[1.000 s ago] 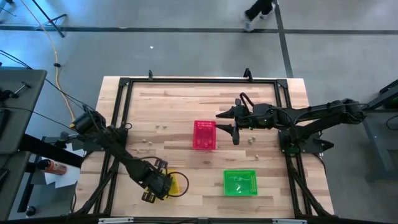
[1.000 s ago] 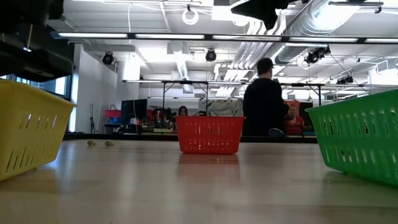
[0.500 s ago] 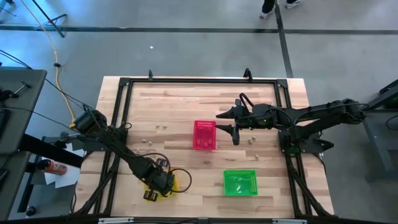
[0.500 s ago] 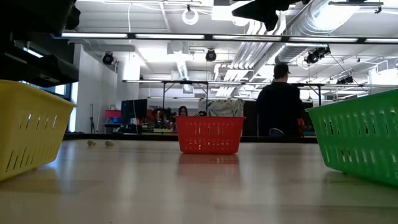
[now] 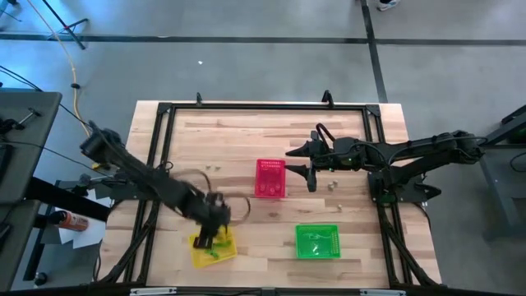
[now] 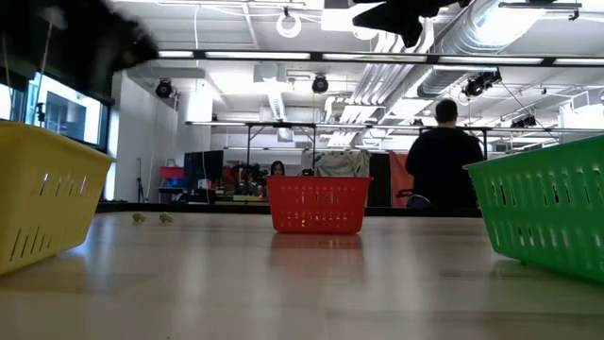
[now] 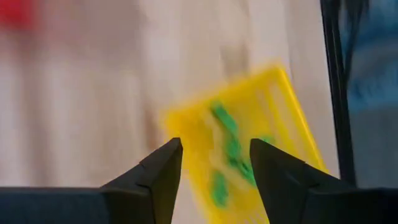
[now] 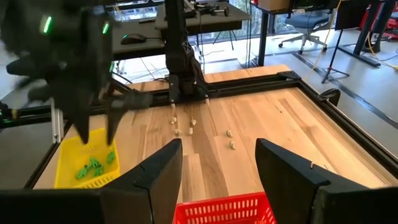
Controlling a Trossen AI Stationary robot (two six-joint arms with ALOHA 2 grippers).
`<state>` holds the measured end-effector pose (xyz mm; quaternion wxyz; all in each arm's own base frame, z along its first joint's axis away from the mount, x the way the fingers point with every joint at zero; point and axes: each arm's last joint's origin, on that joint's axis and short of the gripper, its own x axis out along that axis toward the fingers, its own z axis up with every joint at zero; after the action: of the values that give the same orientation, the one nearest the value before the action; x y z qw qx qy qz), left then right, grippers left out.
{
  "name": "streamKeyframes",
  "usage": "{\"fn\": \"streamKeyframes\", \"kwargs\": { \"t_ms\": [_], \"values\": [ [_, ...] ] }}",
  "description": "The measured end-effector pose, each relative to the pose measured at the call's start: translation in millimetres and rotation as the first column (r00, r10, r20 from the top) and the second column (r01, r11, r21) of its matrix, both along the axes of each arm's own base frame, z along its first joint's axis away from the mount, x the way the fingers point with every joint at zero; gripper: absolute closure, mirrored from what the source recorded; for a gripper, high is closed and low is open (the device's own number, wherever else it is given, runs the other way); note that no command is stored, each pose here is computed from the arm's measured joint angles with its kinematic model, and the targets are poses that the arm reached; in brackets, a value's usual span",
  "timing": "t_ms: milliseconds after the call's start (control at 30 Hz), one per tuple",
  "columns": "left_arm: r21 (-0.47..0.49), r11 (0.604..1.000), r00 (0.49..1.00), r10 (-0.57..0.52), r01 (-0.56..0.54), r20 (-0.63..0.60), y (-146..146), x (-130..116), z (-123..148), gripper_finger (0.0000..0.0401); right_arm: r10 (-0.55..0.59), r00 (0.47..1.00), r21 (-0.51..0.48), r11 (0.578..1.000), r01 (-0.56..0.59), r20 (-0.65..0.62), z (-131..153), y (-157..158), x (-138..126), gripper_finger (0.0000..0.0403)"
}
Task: Sort Halloween decoration
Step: Put the white skull toy into the green bin
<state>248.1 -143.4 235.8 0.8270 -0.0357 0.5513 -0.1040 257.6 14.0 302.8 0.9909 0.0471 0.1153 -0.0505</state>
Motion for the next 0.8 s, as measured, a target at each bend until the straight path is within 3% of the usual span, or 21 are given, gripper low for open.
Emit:
{"fn": "streamKeyframes", "kwargs": {
  "t_ms": [100, 200, 300, 400, 500, 600, 800],
  "values": [
    [0.040, 0.994, 0.979, 0.089, -0.098, 0.182, 28, -7, 35, 0.0219, 0.000, 1.000, 0.001, 1.000, 0.000, 0.012, 1, 0, 0, 0.0204],
    [0.086, 0.966, 0.904, 0.194, -0.243, 0.381, 60, -13, 66, 0.0219, -0.002, 0.999, 0.010, 1.000, 0.001, 0.036, 3, 0, 1, 0.0204],
    [0.069, 0.914, 0.774, 0.297, -0.401, 0.559, 92, -15, 92, 0.0219, -0.001, 0.997, 0.014, 1.000, 0.000, 0.078, 7, 0, 1, 0.0204],
    [-0.005, 0.875, 0.624, 0.349, -0.484, 0.699, 118, -11, 110, 0.0219, -0.002, 0.992, 0.017, 1.000, -0.001, 0.128, 12, 0, 2, 0.0204],
    [-0.112, 0.878, 0.495, 0.363, -0.466, 0.790, 133, -2, 113, 0.0219, -0.002, 0.989, 0.018, 1.000, -0.001, 0.150, 14, 0, 2, 0.0204],
    [-0.180, 0.900, 0.429, 0.355, -0.396, 0.830, 137, 6, 102, 0.0219, -0.002, 0.989, 0.018, 1.000, -0.001, 0.150, 14, 0, 2, 0.0204],
    [-0.221, 0.904, 0.386, 0.363, -0.365, 0.848, 128, 16, 72, 0.0219, -0.001, 0.988, 0.022, 1.000, -0.002, 0.157, 15, 1, 2, 0.0204]
  ]
}}
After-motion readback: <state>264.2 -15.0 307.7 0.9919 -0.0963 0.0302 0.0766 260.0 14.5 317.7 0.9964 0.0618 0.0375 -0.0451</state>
